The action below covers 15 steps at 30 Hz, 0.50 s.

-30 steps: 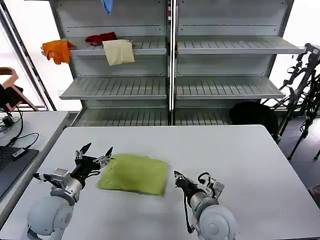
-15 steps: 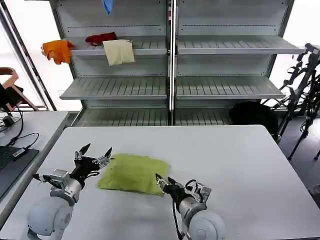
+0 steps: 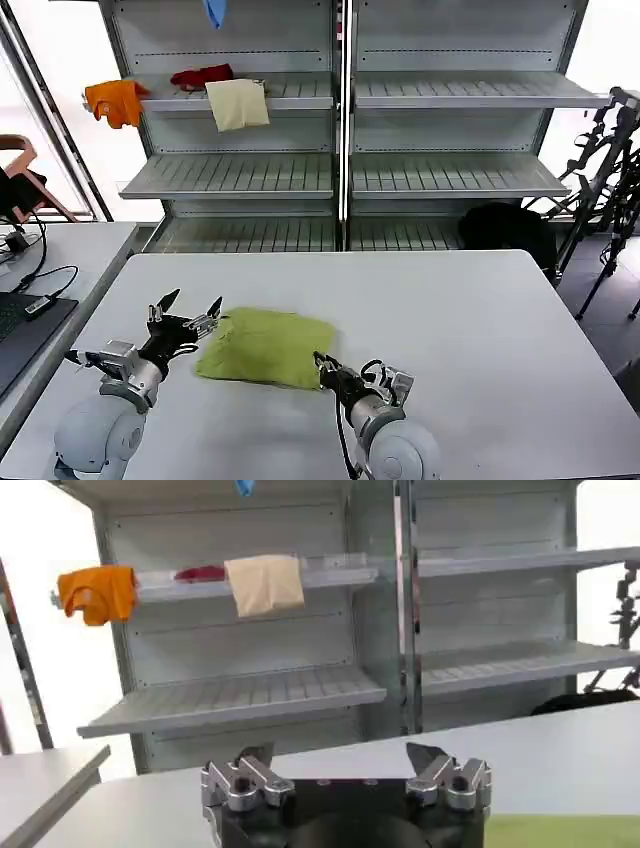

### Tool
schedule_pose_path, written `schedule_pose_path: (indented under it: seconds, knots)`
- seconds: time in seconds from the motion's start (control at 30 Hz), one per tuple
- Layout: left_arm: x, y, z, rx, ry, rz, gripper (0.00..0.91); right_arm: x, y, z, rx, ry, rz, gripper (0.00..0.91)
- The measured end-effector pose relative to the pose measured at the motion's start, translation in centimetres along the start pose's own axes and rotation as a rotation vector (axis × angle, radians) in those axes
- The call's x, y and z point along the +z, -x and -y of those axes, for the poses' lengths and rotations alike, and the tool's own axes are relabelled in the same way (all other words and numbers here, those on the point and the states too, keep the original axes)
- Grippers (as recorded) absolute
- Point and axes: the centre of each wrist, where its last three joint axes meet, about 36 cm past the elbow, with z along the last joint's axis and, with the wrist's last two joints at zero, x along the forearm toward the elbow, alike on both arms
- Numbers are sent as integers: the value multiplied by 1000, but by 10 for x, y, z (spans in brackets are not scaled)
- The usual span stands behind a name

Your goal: Fold and organize the clothes.

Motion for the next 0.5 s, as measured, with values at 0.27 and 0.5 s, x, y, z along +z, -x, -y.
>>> schedule_pose_path:
  seconds: [0.27, 0.5]
  knots:
    - [2, -1, 1, -2, -6, -2, 907, -10, -3, 5, 21, 0, 28, 0]
    - [2, -1, 2, -2, -7, -2, 907, -27, -15, 20, 41, -4, 66, 0]
